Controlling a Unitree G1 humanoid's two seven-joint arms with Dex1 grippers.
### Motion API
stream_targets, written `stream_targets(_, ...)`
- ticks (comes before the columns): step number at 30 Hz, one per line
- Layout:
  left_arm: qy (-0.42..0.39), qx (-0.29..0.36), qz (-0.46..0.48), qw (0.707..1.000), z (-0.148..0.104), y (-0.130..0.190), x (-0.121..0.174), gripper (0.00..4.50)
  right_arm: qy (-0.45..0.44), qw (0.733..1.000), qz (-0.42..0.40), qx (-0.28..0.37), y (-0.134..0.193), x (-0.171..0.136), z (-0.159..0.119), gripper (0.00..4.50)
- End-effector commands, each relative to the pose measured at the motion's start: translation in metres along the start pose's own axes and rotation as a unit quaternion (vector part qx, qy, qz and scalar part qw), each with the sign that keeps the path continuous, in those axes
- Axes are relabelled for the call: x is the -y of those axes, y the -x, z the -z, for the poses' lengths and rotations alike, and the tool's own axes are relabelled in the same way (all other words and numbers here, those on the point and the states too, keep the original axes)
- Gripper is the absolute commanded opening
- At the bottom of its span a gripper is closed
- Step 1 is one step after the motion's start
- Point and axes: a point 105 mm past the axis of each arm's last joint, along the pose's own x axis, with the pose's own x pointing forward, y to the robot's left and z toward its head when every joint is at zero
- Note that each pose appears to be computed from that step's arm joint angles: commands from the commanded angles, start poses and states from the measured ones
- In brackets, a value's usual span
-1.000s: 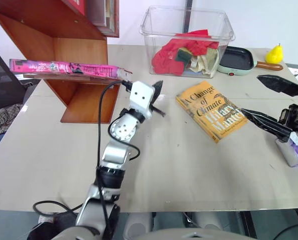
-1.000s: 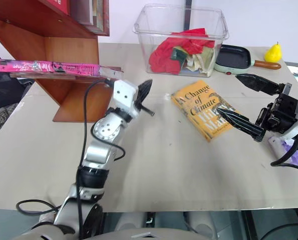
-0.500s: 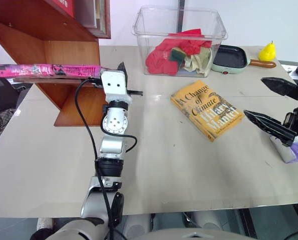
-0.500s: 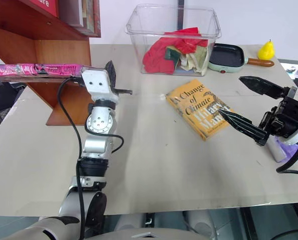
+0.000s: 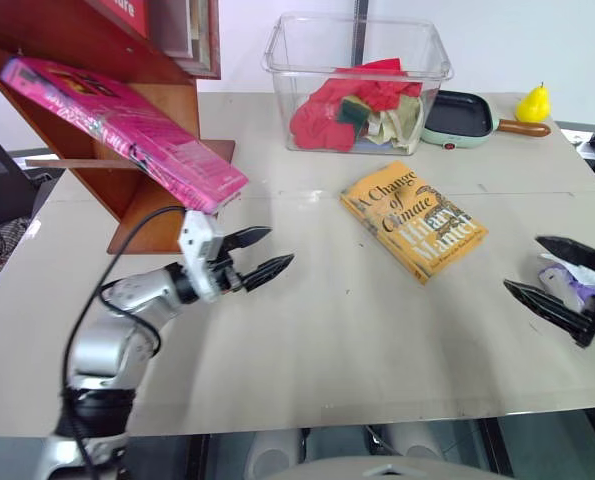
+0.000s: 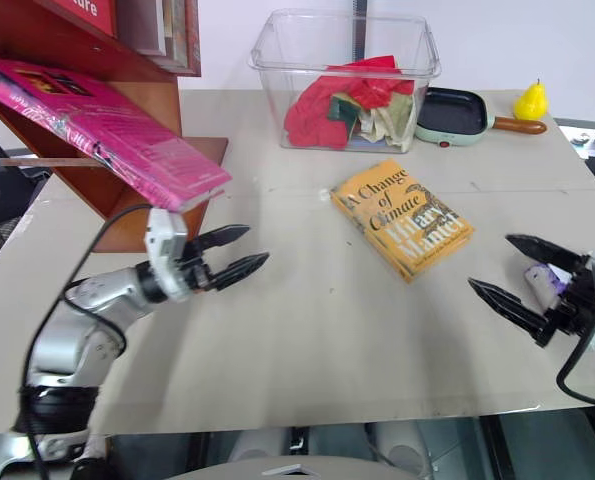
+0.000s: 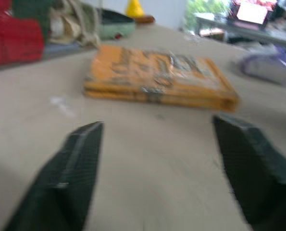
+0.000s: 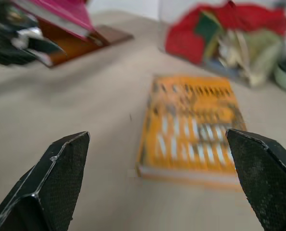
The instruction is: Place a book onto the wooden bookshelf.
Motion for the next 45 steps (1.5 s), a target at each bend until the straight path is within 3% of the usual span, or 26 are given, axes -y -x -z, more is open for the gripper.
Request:
stream_targets(1, -0.018, 0.022, -0.060, 0.998, -0.010, 0.013, -0.013, 4.46, 0.008, 1.000, 0.026, -0.009, 0.015, 0.006, 0.006, 4.50)
stream_targets(10, -0.068, 0.128, -0.148, 0.978, -0.051, -0.010, -0.025, 4.46, 0.007, 1.000, 0.000, 0.001, -0.006, -0.001, 0.008, 4.50)
stream_targets(15, -0.079, 0.207, -0.288, 0.932, -0.084, -0.004, -0.058, 4.46, 0.013, 1.000, -0.007, 0.001, -0.007, 0.000, 0.005, 4.50)
stream_targets(20, -0.065, 0.247, -0.379, 0.890, -0.103, 0.001, -0.074, 4.46, 0.018, 1.000, -0.014, 0.003, -0.009, -0.002, 0.002, 4.50)
stream_targets(23, -0.061, 0.259, -0.386, 0.884, -0.110, 0.003, -0.075, 4.46, 0.021, 1.000, -0.018, 0.004, -0.011, -0.001, 0.000, 4.50)
stream_targets(26, -0.068, 0.261, -0.337, 0.902, -0.116, -0.010, -0.062, 4.46, 0.023, 1.000, -0.020, 0.005, -0.012, 0.000, -0.002, 4.50)
stream_targets(30, -0.051, 0.235, -0.299, 0.923, -0.102, -0.020, -0.051, 4.46, 0.024, 0.999, -0.021, 0.008, -0.012, 0.000, -0.002, 4.50)
stream_targets(38, 0.017, 0.148, -0.227, 0.963, -0.046, -0.024, -0.026, 4.46, 0.021, 0.999, -0.020, 0.014, -0.015, -0.004, -0.001, 4.50)
stream_targets(45, 0.040, 0.091, -0.157, 0.983, -0.022, -0.019, -0.006, 4.46, 0.020, 0.999, -0.020, 0.015, -0.017, -0.005, -0.001, 4.50)
